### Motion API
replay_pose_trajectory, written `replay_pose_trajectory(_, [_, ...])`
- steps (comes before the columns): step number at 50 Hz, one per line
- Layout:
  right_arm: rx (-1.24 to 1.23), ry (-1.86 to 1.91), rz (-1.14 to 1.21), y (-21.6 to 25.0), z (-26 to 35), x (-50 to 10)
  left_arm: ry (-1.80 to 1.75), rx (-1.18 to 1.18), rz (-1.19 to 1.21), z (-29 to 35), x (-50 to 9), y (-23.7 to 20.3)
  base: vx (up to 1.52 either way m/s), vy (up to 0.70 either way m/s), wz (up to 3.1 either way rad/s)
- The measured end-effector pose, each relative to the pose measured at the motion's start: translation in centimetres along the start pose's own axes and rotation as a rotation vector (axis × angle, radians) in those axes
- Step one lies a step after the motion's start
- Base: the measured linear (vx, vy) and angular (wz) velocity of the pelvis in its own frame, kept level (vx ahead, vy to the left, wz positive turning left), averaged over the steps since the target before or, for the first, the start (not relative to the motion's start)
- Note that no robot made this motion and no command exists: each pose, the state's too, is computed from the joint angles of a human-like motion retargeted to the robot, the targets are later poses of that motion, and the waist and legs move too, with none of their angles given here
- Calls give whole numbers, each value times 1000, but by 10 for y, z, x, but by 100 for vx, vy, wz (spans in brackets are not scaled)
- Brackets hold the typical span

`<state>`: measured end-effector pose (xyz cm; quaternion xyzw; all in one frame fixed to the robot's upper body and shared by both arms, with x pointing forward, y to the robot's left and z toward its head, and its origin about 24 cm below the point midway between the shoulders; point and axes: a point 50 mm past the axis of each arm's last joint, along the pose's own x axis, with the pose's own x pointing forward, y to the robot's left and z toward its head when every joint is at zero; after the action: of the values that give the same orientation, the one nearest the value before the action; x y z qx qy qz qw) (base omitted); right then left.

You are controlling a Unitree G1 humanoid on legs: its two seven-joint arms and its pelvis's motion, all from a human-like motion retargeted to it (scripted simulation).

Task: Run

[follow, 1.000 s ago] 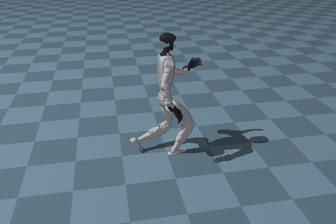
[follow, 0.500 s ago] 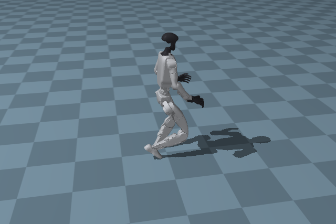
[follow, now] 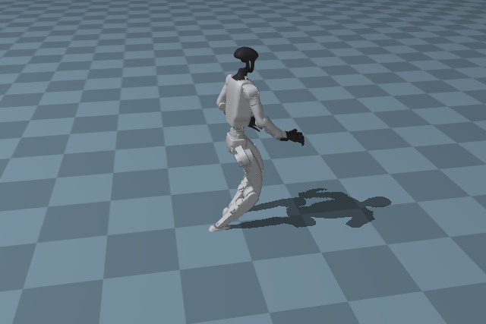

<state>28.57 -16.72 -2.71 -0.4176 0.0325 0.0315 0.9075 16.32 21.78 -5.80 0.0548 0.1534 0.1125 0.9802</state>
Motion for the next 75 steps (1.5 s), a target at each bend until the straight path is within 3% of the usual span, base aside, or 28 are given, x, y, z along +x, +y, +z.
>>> replay_pose_trajectory(5, [94, -214, -136, -31, 55, 25, 173, 7, 78, -37, -42, 30, 4, 5, 5])
replay_pose_trajectory(11, [88, -113, -18, 8, 31, 1, 127, 58, 119, -32, -33, 25, -2, 4, -15])
replay_pose_trajectory(18, [-83, 290, 328, 67, -69, -88, -192, 81, 111, 46, 42, 2, 2, 4, -26])
replay_pose_trajectory(23, [-76, 550, 442, 70, -118, -159, -515, 57, 78, 130, 70, -9, 3, -3, -14])
replay_pose_trajectory(27, [-43, 632, 439, 68, -129, -185, -639, 25, 64, 159, 70, -15, -2, -7, -14])
replay_pose_trajectory(32, [29, 564, 290, 59, -115, -154, -561, -25, 6, 136, 58, -26, -5, -8, -10])
replay_pose_trajectory(38, [13, 240, 57, 21, -57, -53, -310, 24, -108, 74, 36, -37, -2, -3, -4])
replay_pose_trajectory(46, [107, -182, -203, -44, 41, 18, 11, 51, -19, -4, -24, 16, 4, 6, 0])
replay_pose_trajectory(52, [156, -139, -157, -22, 32, 2, 22, 87, 62, -9, -36, 28, 2, 2, 4])
replay_pose_trajectory(60, [30, 224, 182, 55, -49, -71, -248, 165, 103, 49, 24, 5, 0, 5, -25])
replay_pose_trajectory(68, [-12, 447, 258, 52, -104, -137, -561, 209, 85, 124, 58, -10, 5, -3, -32])
replay_pose_trajectory(75, [26, 458, 143, 43, -104, -135, -515, 167, 38, 107, 46, -21, -2, -8, -25])
